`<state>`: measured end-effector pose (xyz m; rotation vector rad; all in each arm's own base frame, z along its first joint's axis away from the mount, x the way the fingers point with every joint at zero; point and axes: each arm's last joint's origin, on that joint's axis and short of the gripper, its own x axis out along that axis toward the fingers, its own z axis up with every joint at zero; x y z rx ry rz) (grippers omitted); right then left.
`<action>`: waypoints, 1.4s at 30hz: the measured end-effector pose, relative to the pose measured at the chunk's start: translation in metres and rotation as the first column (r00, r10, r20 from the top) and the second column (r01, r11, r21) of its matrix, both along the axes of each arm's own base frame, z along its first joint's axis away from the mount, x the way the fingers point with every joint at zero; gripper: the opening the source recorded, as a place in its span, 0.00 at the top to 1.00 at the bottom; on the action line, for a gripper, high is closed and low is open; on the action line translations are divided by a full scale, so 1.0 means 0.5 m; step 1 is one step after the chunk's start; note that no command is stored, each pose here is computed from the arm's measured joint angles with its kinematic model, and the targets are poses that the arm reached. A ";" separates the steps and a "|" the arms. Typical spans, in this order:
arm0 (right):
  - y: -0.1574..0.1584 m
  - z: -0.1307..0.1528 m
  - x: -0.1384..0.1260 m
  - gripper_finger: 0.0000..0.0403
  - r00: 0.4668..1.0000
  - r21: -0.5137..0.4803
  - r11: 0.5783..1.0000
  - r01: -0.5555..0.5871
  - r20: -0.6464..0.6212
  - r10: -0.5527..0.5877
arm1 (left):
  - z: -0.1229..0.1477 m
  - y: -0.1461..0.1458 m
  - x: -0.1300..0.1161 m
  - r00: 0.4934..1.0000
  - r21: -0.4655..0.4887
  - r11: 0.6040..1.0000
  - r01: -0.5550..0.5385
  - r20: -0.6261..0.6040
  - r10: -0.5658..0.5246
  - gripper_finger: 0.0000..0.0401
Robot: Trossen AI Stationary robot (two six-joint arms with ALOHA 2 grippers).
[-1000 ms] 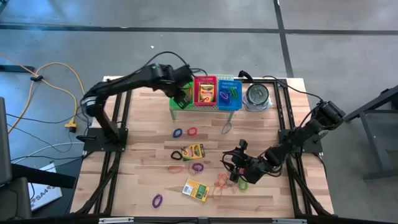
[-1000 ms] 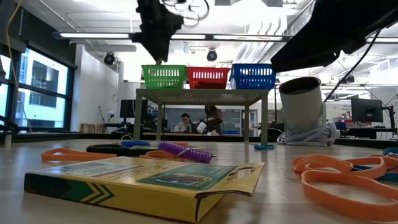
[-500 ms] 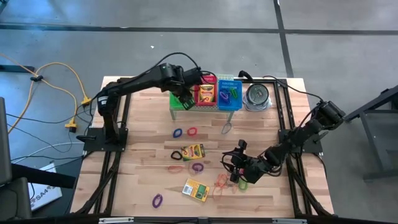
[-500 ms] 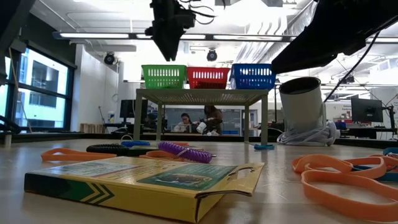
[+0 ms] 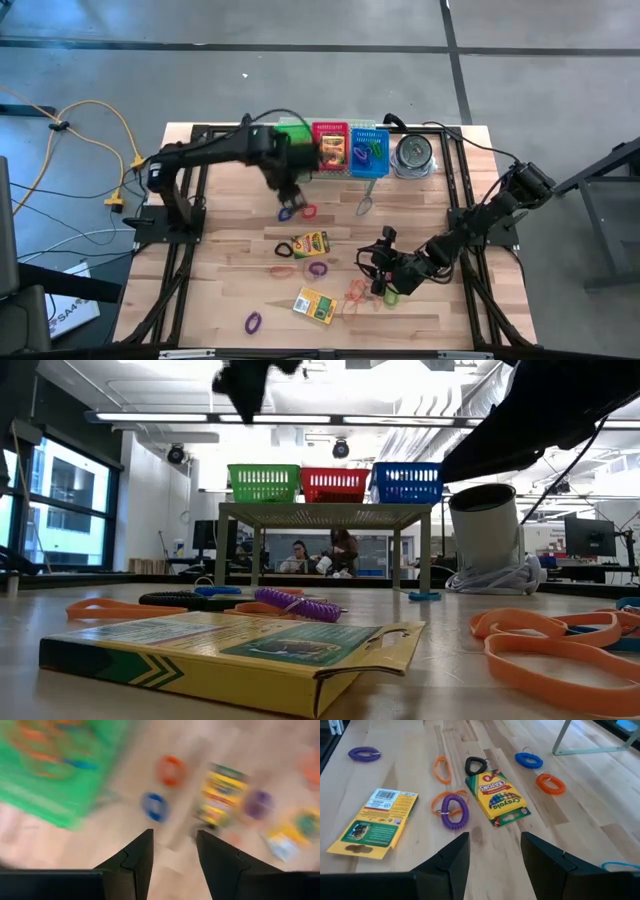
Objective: Pick & Place Office Desk Supplies
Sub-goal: Put the black spring keychain into the blue bin on the shelf
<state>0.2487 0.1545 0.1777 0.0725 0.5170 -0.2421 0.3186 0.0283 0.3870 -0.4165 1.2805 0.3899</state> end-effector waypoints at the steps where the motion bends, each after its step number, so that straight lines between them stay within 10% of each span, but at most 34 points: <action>1: 0.001 0.000 -0.001 0.59 1.000 0.008 1.000 0.003 0.001 -0.003 | 0.004 -0.017 -0.002 0.999 -0.031 0.999 0.034 0.011 -0.034 0.64; 10: 0.016 0.000 -0.011 0.59 1.000 0.039 0.999 -0.010 0.007 0.009 | 0.019 -0.161 -0.026 0.964 0.054 0.964 0.261 0.030 -0.263 0.64; 19: 0.026 0.000 -0.018 0.59 1.000 0.059 0.998 -0.019 0.013 0.018 | -0.092 -0.286 -0.057 0.837 0.180 0.822 0.541 -0.209 -0.505 0.64; 27: 0.025 0.000 -0.017 0.59 1.000 0.068 0.998 -0.006 0.017 0.005 | -0.214 -0.268 -0.103 0.855 0.224 0.842 0.491 -0.307 -0.417 0.64; 42: 0.015 0.000 -0.009 0.59 1.000 0.053 0.999 0.008 0.017 -0.009 | -0.362 -0.216 -0.101 0.860 0.093 0.865 0.493 0.099 -0.501 0.64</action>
